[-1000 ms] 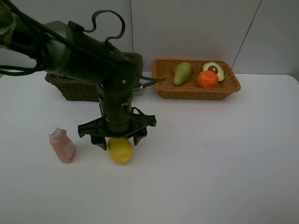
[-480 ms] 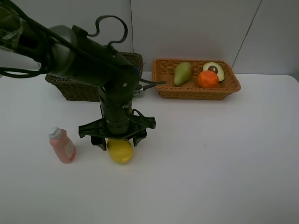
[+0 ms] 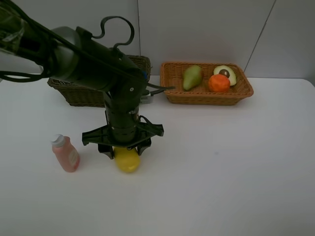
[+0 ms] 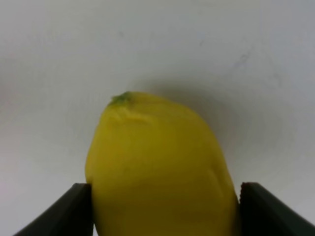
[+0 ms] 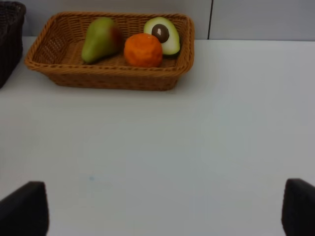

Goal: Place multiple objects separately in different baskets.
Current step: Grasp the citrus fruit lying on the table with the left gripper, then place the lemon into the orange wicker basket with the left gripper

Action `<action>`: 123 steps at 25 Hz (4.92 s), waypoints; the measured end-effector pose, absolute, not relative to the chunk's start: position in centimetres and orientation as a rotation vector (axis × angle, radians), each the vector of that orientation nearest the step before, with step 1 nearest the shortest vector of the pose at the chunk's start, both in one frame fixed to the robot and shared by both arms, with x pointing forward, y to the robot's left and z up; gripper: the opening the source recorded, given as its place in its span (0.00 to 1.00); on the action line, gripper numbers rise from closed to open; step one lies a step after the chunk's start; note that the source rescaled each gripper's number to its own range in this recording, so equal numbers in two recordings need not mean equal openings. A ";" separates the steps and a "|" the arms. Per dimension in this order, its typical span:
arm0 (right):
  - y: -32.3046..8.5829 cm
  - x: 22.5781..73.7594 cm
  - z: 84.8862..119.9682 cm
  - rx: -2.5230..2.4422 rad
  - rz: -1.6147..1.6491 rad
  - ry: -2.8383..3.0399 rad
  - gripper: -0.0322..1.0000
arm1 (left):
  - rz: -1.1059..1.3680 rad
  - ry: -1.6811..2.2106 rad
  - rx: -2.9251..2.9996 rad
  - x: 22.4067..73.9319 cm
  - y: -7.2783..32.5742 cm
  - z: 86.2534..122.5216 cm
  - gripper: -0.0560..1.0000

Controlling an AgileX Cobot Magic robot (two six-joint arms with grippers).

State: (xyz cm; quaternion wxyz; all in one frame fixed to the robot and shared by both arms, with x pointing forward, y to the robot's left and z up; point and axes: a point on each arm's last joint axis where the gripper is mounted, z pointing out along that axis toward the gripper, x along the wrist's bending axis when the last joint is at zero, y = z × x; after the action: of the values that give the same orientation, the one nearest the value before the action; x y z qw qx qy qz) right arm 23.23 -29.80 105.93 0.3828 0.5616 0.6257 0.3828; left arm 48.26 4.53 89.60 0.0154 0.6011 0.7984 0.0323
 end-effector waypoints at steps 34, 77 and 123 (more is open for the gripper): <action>-29.8 23.2 105.9 1.432 0.976 1.596 1.00 | 0.123 2.513 1.934 47.9 4.9 89.8 0.79; -29.8 23.2 105.9 1.432 0.976 1.596 1.00 | 0.678 2.038 1.930 62.4 11.9 108.8 0.79; -29.8 23.2 105.9 1.432 0.976 1.596 1.00 | 0.668 1.845 2.000 69.3 11.2 101.3 0.79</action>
State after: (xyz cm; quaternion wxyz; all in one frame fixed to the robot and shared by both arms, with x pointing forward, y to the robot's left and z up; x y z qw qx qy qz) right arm 23.23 -29.80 105.93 0.3828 0.5616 0.6257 0.3828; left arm 69.30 11.19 101.33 0.1693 0.7035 0.6490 0.2351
